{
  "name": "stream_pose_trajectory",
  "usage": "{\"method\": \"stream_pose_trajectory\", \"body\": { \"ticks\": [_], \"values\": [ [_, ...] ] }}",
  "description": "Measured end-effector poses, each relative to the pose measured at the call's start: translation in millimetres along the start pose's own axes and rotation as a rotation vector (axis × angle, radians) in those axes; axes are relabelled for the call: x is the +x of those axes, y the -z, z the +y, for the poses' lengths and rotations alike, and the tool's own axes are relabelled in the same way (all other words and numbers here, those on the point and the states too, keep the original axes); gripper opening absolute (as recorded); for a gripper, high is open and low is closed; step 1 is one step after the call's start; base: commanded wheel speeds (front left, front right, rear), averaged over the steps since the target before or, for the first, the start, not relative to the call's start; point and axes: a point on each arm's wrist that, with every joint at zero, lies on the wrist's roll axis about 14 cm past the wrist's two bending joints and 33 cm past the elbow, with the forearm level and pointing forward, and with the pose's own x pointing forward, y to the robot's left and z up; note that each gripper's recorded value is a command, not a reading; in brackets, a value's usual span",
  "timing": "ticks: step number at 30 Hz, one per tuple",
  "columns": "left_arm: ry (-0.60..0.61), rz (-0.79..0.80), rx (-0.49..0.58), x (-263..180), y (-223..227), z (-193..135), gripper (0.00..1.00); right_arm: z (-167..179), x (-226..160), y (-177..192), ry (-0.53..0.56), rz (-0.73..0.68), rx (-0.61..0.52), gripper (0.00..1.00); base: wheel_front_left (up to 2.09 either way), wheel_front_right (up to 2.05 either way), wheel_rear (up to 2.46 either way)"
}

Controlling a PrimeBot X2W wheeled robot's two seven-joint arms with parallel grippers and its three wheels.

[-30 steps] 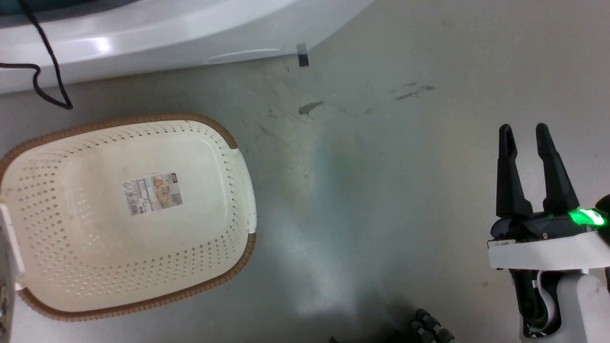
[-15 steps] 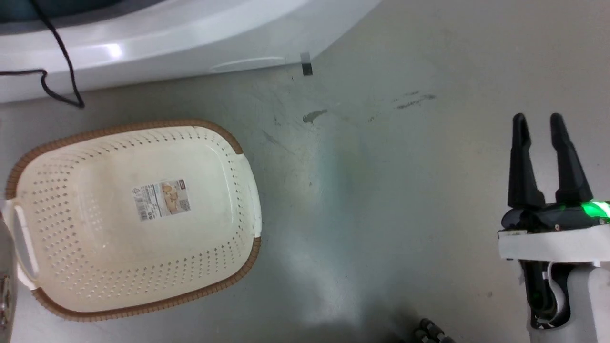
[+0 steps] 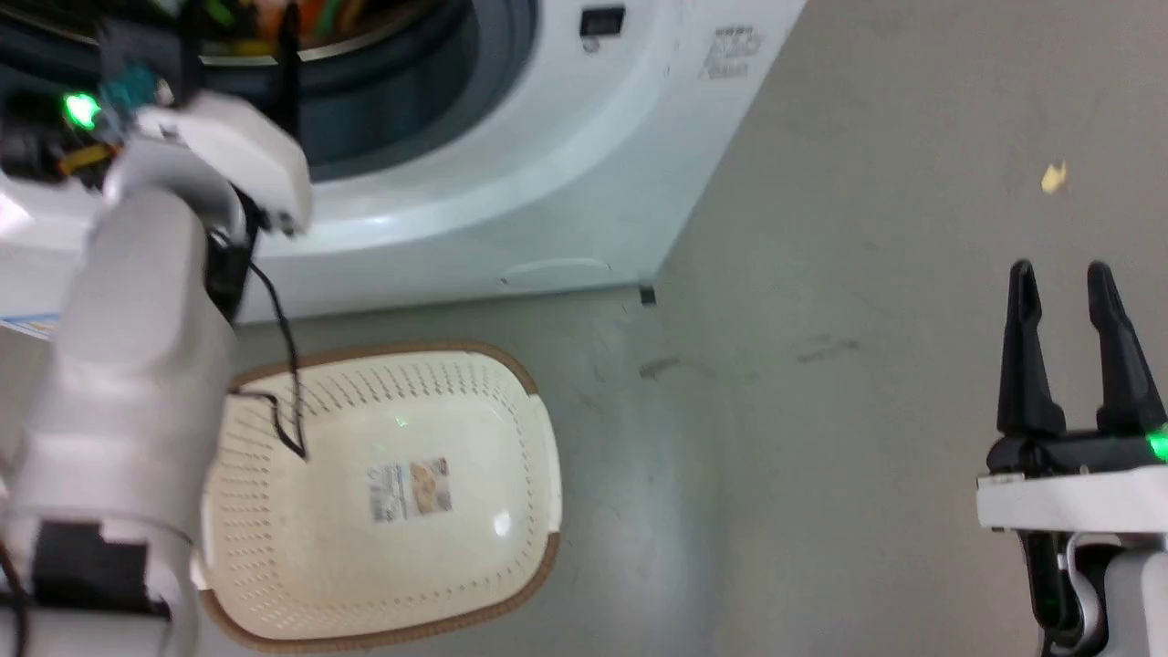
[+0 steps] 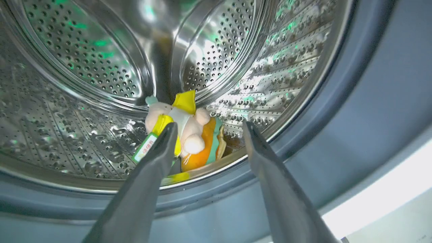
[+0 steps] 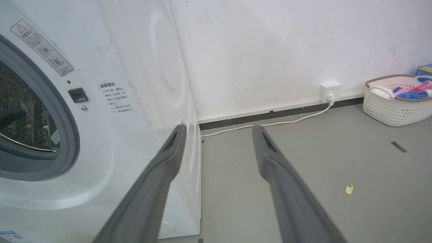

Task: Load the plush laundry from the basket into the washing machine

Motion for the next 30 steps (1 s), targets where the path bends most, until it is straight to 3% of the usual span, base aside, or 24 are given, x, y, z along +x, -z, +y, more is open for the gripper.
{"method": "stream_pose_trajectory", "body": {
  "ticks": [13, 21, 30],
  "values": [
    [-0.114, -0.238, -0.109, -157, -65, -4, 1.0, 45, -30, -46, -0.132, -0.099, 0.044, 1.0, 0.0, 0.0, 0.0],
    [-0.209, -0.219, -0.149, -245, -43, -16, 1.0, 71, -51, -53, -0.213, -0.107, 0.063, 1.0, 0.0, 0.0, 0.0],
    [-0.253, -0.119, -0.183, -286, -7, -34, 1.0, 82, -72, -40, -0.254, -0.06, 0.06, 1.0, 0.0, 0.0, 0.0]
  ]
}}
